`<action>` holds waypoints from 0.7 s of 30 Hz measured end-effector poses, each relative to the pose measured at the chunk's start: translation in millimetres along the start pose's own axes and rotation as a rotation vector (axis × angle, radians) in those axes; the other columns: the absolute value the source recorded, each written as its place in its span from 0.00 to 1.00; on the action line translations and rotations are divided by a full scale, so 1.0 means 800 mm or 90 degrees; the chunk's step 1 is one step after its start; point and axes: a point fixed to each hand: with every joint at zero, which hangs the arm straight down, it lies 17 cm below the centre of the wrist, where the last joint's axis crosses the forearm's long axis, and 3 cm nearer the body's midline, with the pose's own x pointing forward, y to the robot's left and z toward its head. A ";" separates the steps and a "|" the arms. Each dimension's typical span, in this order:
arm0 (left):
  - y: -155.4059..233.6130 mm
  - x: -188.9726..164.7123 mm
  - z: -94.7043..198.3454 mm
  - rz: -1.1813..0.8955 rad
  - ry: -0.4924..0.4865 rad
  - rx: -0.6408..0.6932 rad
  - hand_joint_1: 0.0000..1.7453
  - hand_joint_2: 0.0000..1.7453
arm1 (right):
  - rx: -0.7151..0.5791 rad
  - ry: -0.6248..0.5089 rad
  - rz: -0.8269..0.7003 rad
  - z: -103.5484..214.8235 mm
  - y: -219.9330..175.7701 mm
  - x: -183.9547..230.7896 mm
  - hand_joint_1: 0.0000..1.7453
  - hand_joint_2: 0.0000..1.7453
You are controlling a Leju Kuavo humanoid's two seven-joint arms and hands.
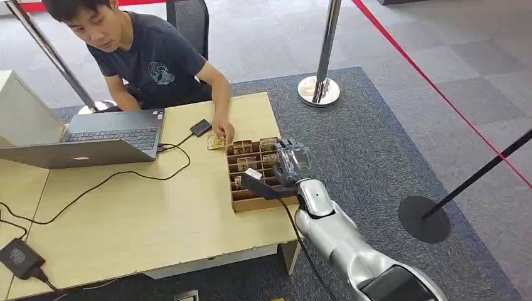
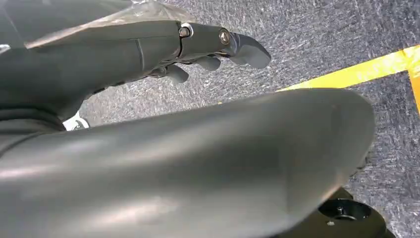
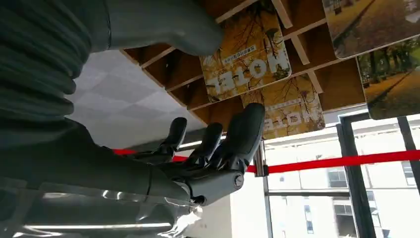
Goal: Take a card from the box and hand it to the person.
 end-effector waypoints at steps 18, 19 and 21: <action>0.000 0.000 0.000 -0.002 0.000 0.000 0.00 0.00 | 0.016 0.016 0.002 -0.002 0.003 -0.011 0.46 1.00; 0.000 0.000 0.000 -0.002 0.000 0.000 0.00 0.00 | 0.017 0.016 0.003 -0.002 0.003 -0.012 0.47 1.00; 0.000 0.000 0.000 -0.002 0.000 0.000 0.00 0.00 | 0.019 0.017 0.004 -0.003 0.004 -0.013 0.47 1.00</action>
